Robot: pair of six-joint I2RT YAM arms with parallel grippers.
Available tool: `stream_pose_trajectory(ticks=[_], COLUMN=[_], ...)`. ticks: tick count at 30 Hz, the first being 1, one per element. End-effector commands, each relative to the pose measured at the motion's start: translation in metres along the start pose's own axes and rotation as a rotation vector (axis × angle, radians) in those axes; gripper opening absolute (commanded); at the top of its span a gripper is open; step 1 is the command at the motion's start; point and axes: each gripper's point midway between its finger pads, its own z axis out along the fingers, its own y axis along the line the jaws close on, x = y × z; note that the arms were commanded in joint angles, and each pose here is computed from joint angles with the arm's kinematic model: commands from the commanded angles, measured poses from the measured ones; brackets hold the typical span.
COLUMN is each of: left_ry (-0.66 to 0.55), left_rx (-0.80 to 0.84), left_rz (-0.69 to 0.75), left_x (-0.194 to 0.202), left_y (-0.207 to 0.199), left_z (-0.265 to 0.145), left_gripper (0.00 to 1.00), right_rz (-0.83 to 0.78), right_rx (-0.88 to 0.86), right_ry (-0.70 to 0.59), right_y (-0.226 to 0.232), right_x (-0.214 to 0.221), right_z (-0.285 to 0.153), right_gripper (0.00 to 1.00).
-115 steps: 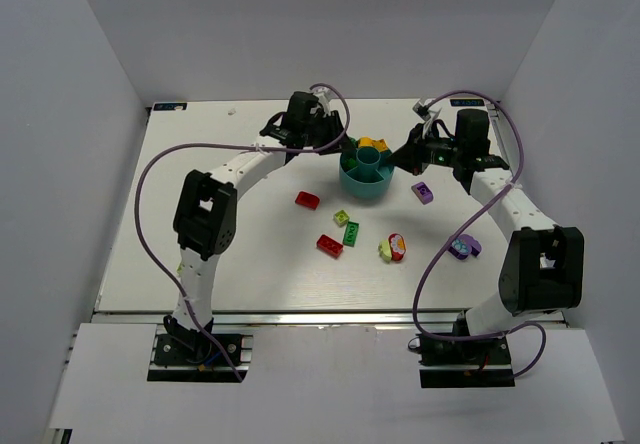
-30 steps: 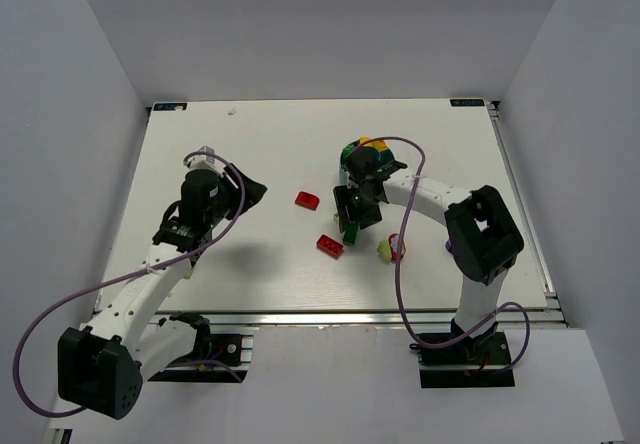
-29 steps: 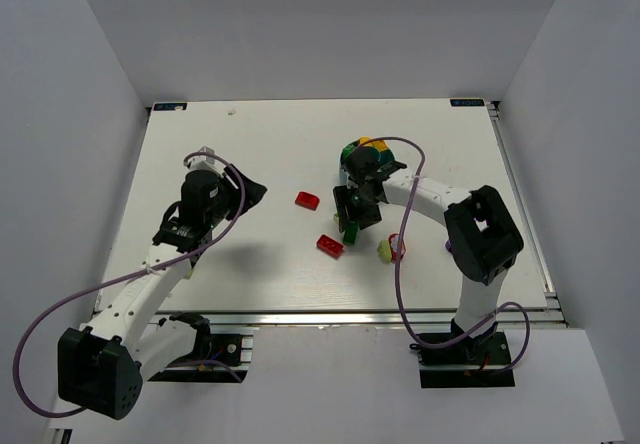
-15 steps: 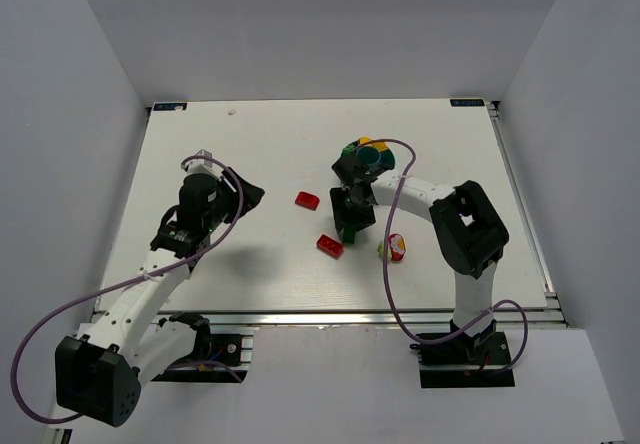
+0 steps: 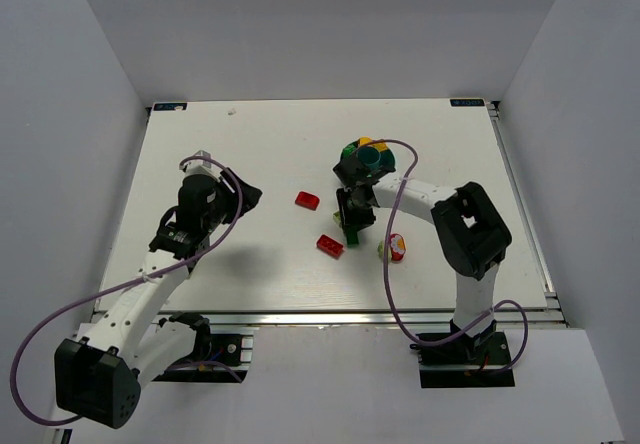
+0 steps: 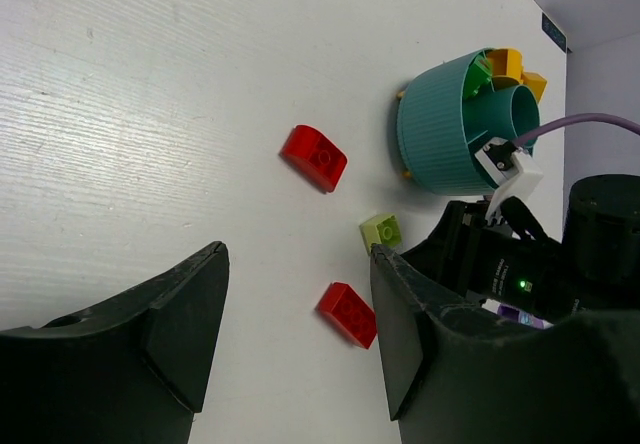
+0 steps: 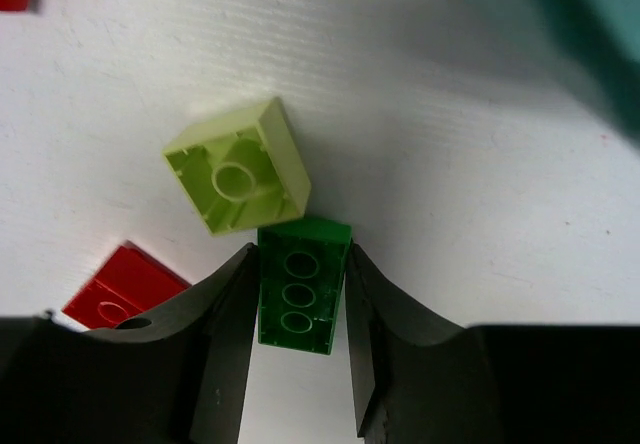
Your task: Sort the legos into containers by color
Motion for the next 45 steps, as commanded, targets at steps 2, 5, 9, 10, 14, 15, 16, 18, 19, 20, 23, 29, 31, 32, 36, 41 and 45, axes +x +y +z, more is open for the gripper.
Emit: stream_pose_trajectory(ticks=[2, 5, 9, 10, 14, 15, 16, 18, 19, 20, 23, 29, 31, 32, 36, 41, 45], left_ry=[-0.046, -0.054, -0.070, -0.074, -0.092, -0.096, -0.105, -0.110, -0.118, -0.121, -0.128, -0.140, -0.140, -0.133, -0.120, -0.097, -0.093], left_rx=[0.027, 0.046, 0.065, 0.069, 0.079, 0.079, 0.083, 0.086, 0.092, 0.093, 0.095, 0.097, 0.098, 0.094, 0.090, 0.090, 0.083], left_rz=[0.015, 0.022, 0.030, 0.031, 0.029, 0.029, 0.025, 0.021, 0.018, 0.014, 0.011, -0.001, -0.007, -0.009, -0.009, -0.005, 0.001], left_x=[-0.016, -0.021, -0.029, -0.031, -0.037, -0.039, -0.041, -0.042, -0.044, -0.044, -0.045, -0.047, -0.046, -0.045, -0.044, -0.042, -0.042], left_y=[-0.010, -0.017, -0.025, -0.026, -0.030, -0.030, -0.032, -0.032, -0.033, -0.033, -0.034, -0.033, -0.033, -0.032, -0.032, -0.033, -0.033], left_z=[0.000, 0.001, 0.001, 0.002, 0.003, 0.003, 0.003, 0.003, 0.003, 0.003, 0.005, 0.013, 0.016, 0.018, 0.025, 0.034, 0.038], left_gripper=[0.68, 0.68, 0.68, 0.68, 0.68, 0.68, 0.68, 0.68, 0.68, 0.68, 0.68, 0.68, 0.68, 0.68, 0.68, 0.68, 0.68], right_rz=[-0.052, -0.108, -0.189, -0.250, -0.546, -0.613, -0.684, -0.861, -0.905, -0.928, -0.910, -0.793, -0.736, -0.679, -0.610, -0.586, -0.569], right_rx=[-0.017, -0.042, -0.152, -0.197, -0.577, -0.642, -0.688, -0.743, -0.760, -0.802, -0.738, -0.568, -0.498, -0.415, -0.357, -0.308, -0.275], right_ry=[-0.090, -0.164, -0.279, -0.341, -0.643, -0.696, -0.753, -0.868, -0.888, -0.883, -0.942, -1.046, -1.063, -1.064, -1.064, -1.059, -1.039], right_y=[0.001, 0.001, 0.007, 0.012, 0.053, 0.058, 0.063, 0.070, 0.070, 0.065, 0.049, 0.034, 0.029, 0.025, 0.020, 0.017, 0.011], right_x=[-0.013, -0.023, -0.040, -0.048, -0.079, -0.079, -0.082, -0.095, -0.100, -0.104, -0.152, -0.202, -0.209, -0.216, -0.218, -0.222, -0.224], right_z=[-0.025, -0.045, -0.077, -0.094, -0.164, -0.174, -0.188, -0.207, -0.210, -0.202, -0.199, -0.194, -0.186, -0.178, -0.166, -0.150, -0.137], right_gripper=[0.11, 0.00, 0.00, 0.00, 0.00, 0.00, 0.00, 0.00, 0.00, 0.00, 0.00, 0.00, 0.00, 0.00, 0.00, 0.00, 0.00])
